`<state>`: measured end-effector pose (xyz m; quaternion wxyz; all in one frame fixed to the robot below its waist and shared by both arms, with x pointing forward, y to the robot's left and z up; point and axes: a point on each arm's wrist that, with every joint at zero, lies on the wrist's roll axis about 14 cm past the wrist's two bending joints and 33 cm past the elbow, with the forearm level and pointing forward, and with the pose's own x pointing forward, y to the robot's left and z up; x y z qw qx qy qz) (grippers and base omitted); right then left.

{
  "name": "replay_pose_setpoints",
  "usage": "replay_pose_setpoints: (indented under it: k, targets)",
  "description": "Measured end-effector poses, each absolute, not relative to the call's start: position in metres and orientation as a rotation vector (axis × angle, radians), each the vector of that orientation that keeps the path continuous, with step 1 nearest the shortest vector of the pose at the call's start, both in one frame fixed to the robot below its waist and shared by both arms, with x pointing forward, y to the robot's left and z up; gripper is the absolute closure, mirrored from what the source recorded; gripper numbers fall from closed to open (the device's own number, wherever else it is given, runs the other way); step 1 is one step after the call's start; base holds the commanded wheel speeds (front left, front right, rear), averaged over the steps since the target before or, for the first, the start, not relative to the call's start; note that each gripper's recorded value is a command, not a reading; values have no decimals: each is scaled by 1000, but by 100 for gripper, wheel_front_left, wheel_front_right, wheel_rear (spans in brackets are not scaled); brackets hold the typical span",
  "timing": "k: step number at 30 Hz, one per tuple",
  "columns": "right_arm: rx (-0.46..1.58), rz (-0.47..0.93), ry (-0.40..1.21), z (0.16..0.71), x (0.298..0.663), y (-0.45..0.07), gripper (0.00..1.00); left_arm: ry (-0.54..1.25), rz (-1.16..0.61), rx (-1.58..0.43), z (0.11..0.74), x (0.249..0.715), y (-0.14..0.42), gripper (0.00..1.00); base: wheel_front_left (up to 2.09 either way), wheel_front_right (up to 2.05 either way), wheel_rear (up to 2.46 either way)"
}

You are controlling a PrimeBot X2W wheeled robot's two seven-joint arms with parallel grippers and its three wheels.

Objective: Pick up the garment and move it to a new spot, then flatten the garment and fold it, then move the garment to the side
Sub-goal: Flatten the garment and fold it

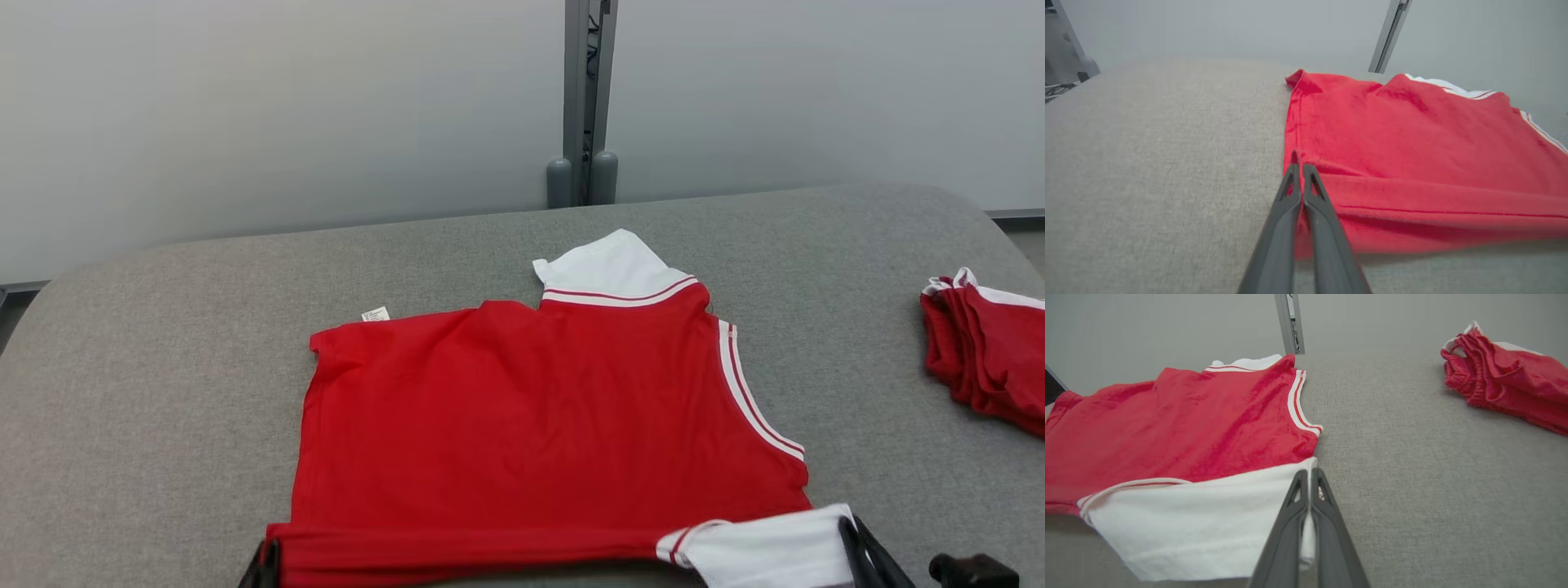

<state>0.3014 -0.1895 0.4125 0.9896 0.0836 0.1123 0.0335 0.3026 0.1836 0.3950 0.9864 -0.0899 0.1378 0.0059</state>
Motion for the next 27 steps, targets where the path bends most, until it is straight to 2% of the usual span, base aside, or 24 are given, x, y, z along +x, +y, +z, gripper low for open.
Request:
replay_pose_setpoints:
  k: [7, 16, 27]
  targets:
    - [150, 124, 109, 450, 350, -175, 100, 134, -43, -171, 438, 345, 172, 100, 0, 0, 0]
    - [107, 125, 73, 464, 398, -180, 100, 140, -74, -154, 437, 375, 165, 100, 0, 0, 0]
    - [84, 153, 114, 448, 439, -169, 100, 213, -71, -120, 412, 403, 167, 100, 0, 0, 0]
